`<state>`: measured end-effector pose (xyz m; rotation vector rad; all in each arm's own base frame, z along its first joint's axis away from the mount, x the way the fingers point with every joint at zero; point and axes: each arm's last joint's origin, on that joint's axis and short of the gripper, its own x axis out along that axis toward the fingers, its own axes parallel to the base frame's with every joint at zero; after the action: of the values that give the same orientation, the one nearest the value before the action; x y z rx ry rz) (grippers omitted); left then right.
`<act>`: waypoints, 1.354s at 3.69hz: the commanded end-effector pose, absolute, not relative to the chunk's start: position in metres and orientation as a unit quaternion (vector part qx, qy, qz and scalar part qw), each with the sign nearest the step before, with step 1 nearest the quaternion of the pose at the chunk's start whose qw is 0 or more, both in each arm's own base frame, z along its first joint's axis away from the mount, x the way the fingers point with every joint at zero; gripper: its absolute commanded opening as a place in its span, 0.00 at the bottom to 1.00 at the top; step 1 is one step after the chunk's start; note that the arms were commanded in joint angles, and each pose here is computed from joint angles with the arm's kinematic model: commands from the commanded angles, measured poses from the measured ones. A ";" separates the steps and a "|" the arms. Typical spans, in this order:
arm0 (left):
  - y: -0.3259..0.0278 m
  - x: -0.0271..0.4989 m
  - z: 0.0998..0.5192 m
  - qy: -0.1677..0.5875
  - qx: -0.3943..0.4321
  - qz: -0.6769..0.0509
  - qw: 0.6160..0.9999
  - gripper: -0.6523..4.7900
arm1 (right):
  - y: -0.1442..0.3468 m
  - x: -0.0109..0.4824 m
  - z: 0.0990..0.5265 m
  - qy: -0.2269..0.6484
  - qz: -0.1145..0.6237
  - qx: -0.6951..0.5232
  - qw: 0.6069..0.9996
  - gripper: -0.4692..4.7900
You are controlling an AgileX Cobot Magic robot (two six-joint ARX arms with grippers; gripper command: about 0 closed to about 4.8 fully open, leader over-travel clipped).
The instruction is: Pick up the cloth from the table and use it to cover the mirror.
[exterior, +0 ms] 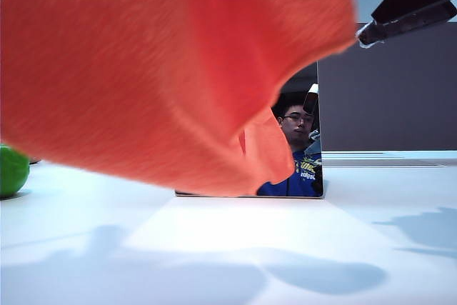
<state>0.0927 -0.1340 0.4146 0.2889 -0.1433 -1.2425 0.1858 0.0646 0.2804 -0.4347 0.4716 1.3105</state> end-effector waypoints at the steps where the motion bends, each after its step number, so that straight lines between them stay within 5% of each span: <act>1: -0.134 0.089 0.429 -0.111 0.078 -0.611 0.780 0.11 | 0.072 0.189 0.286 0.155 0.628 -0.194 0.738 0.68; 5: -0.133 0.089 0.429 -0.105 0.068 -0.612 0.781 0.11 | 0.101 0.198 0.279 0.138 0.684 -0.164 0.697 0.68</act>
<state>0.0901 -0.1345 0.4264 0.1569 -0.2139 -1.3196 0.2018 0.1017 0.2758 -0.3938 0.3169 1.4958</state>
